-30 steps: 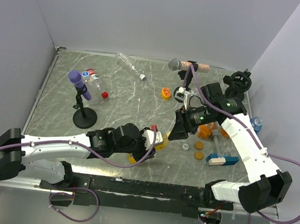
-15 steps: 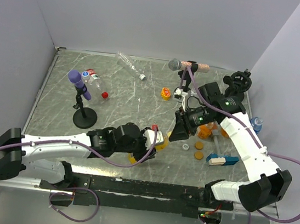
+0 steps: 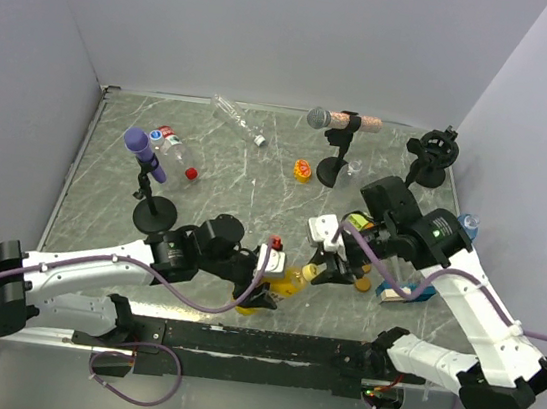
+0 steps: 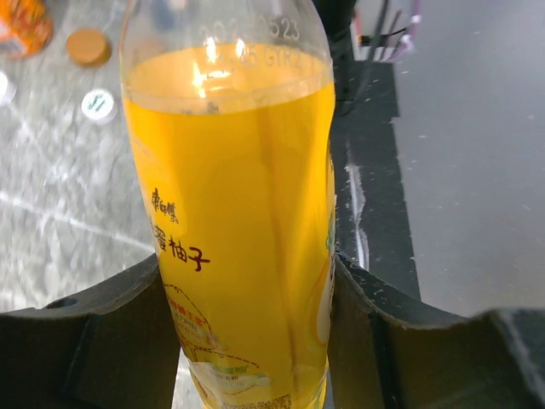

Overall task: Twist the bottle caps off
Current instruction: Unscrew the bottle cap from the plastic bottle.

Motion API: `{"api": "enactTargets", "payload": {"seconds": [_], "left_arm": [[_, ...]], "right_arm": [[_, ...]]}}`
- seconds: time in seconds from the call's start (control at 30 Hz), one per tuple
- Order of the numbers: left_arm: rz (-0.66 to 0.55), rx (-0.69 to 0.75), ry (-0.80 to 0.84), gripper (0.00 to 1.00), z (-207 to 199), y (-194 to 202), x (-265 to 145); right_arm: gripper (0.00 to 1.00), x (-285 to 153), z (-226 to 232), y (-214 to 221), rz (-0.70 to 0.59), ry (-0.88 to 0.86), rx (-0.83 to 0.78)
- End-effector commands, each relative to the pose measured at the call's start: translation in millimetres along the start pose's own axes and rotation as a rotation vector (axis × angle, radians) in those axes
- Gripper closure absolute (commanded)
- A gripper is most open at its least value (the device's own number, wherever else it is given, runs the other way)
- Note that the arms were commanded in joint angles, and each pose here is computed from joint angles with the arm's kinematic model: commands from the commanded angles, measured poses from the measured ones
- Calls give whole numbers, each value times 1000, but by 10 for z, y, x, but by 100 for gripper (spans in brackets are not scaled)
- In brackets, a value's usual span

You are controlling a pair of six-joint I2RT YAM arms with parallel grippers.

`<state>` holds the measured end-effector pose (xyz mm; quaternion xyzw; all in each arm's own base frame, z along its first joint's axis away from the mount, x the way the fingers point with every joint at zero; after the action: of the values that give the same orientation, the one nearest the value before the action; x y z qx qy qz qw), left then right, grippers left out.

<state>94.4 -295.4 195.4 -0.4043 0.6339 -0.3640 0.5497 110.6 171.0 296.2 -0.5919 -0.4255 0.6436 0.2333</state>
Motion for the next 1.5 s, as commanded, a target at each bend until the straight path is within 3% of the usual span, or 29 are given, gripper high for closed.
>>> {"api": "enactTargets", "payload": {"seconds": [0.0,0.1,0.17,0.23,0.3,0.47,0.63,0.8,1.37,1.47], "left_arm": [[-94,79,22,93,37,-275,-59],[-68,73,-18,93,101,-225,-41],[-54,62,-56,93,155,-193,-31],[-47,46,-101,93,212,-161,-23],[-48,30,-141,93,254,-133,-25],[-120,0,-221,93,288,-183,-39],[-165,-42,-324,93,324,-246,-31],[-177,-82,-353,93,309,-312,43],[-167,-79,-352,93,341,-411,168],[-164,-82,-351,93,340,-400,173]], "right_arm": [[94,26,-21,-210,-81,-44,-182],[84,65,-54,-163,-67,-30,-92],[67,61,-151,-192,-61,36,28],[40,1,-207,-257,-50,84,121],[25,-97,-214,-359,-86,95,228],[16,-343,-277,-417,-171,136,461],[17,-268,-386,-46,-113,176,793],[20,-151,-456,191,-34,209,952],[41,-70,-525,206,-3,170,978],[62,-79,-524,180,-9,167,965]]}}
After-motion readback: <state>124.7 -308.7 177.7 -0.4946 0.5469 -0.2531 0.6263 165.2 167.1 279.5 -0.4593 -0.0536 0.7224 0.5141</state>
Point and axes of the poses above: each gripper's point midway between its finger pads, its own x axis out along the fingers, its own z axis along the line the jaws close on, y = z × x, the point moved 5 cm from there along -x, back along the fingers, and after that the axes turned 3 degrees about -x, right-handed, at the moved point
